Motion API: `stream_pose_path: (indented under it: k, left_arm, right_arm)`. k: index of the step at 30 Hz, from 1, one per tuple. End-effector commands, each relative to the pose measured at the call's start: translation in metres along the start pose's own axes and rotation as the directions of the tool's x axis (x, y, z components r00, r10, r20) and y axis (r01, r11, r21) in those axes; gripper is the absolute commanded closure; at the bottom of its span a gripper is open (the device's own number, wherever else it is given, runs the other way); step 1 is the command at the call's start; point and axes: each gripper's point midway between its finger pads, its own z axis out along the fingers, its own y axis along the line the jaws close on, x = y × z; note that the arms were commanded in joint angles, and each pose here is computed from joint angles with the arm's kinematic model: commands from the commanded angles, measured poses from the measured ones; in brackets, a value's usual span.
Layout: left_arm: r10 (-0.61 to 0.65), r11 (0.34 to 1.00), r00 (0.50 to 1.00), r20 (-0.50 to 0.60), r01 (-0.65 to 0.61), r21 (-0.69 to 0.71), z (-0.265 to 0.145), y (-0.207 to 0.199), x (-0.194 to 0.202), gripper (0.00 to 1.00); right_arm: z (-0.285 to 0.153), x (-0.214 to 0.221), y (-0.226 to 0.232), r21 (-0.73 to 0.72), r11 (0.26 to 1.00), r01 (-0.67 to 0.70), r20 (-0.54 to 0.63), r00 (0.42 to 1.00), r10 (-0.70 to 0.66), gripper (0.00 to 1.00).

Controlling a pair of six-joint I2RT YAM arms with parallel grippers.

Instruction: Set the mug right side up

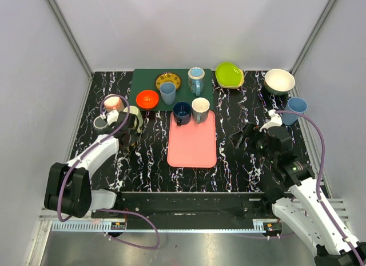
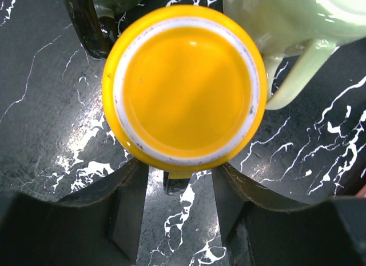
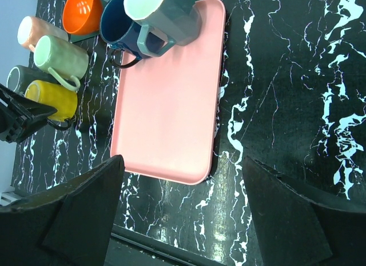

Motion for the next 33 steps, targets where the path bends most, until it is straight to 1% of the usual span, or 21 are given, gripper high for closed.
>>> stream_pose_path:
  k: [1, 4, 7, 8, 11, 12, 14, 17, 20, 25, 26, 27, 29, 30, 32, 33]
  left_arm:
    - [-0.045, 0.998, 0.998, 0.036, 0.044, 0.038, 0.003, -0.013, -0.021, 0.52]
    - [-0.055, 0.998, 0.998, 0.042, 0.053, 0.040, 0.004, -0.012, -0.024, 0.55]
    - [-0.057, 0.998, 0.998, 0.039, 0.056, 0.035, 0.005, -0.011, -0.025, 0.63]
    - [-0.059, 0.998, 0.998, 0.037, 0.057, 0.036, 0.006, -0.011, -0.025, 0.69]
    - [-0.057, 0.998, 0.998, 0.034, 0.056, 0.041, 0.005, -0.010, -0.024, 0.81]
    - [-0.060, 0.997, 0.998, 0.037, 0.058, 0.046, 0.004, -0.011, -0.025, 0.90]
    - [-0.061, 0.997, 0.998, 0.034, 0.059, 0.054, 0.003, -0.011, -0.024, 1.00]
    - [-0.066, 0.994, 0.998, 0.021, 0.064, 0.093, -0.003, -0.016, -0.022, 1.00]
    - [-0.066, 0.982, 0.998, 0.002, 0.065, 0.178, -0.021, -0.029, -0.020, 1.00]
    - [-0.027, 0.931, 0.999, 0.041, 0.010, 0.365, -0.089, -0.060, -0.011, 1.00]
    - [-0.026, 0.915, 0.999, 0.047, 0.005, 0.404, -0.102, -0.067, -0.012, 1.00]
    - [-0.018, 0.884, 0.998, 0.057, -0.011, 0.468, -0.122, -0.075, -0.008, 1.00]
    - [-0.016, 0.845, 0.998, 0.057, -0.017, 0.535, -0.143, -0.084, -0.004, 1.00]
    - [-0.014, 0.812, 0.998, 0.060, -0.024, 0.584, -0.158, -0.089, -0.002, 1.00]
    - [-0.013, 0.776, 0.999, 0.049, -0.021, 0.631, -0.173, -0.092, 0.001, 1.00]
    - [-0.026, 0.738, 0.998, 0.059, -0.021, 0.675, -0.189, -0.093, -0.001, 1.00]
  right_arm:
    - [0.000, -0.007, 0.008, -0.036, 0.999, 0.011, 0.027, 1.000, -0.010, 0.11]
    - [-0.001, -0.006, 0.007, -0.035, 0.999, 0.011, 0.030, 0.999, -0.010, 0.11]
    - [-0.001, -0.005, 0.006, -0.034, 0.999, 0.012, 0.029, 1.000, -0.011, 0.11]
    - [0.000, -0.005, 0.006, -0.034, 0.999, 0.013, 0.027, 1.000, -0.012, 0.11]
    - [-0.001, -0.005, 0.006, -0.035, 0.999, 0.011, 0.030, 0.999, -0.010, 0.11]
    - [-0.001, -0.005, 0.006, -0.032, 0.999, 0.012, 0.029, 1.000, -0.011, 0.11]
    - [-0.002, -0.005, 0.006, -0.033, 0.999, 0.011, 0.031, 0.999, -0.009, 0.11]
    - [-0.002, -0.004, 0.008, -0.042, 0.999, 0.009, 0.025, 1.000, -0.008, 0.11]
    - [-0.002, -0.001, 0.012, -0.067, 0.998, 0.005, 0.007, 1.000, -0.005, 0.12]
    - [-0.002, 0.011, 0.025, -0.147, 0.989, -0.011, -0.052, 0.999, 0.003, 0.13]
    - [-0.001, 0.014, 0.027, -0.158, 0.987, -0.014, -0.068, 0.998, 0.003, 0.13]
    - [-0.002, 0.021, 0.033, -0.198, 0.980, -0.031, -0.103, 0.995, 0.011, 0.13]
    - [-0.001, 0.024, 0.047, -0.268, 0.962, -0.056, -0.135, 0.991, 0.020, 0.13]
    - [-0.005, 0.027, 0.062, -0.339, 0.937, -0.089, -0.166, 0.985, 0.033, 0.14]
    - [-0.009, 0.027, 0.075, -0.400, 0.908, -0.125, -0.195, 0.980, 0.049, 0.14]
    - [-0.015, 0.031, 0.085, -0.442, 0.880, -0.173, -0.237, 0.969, 0.072, 0.14]
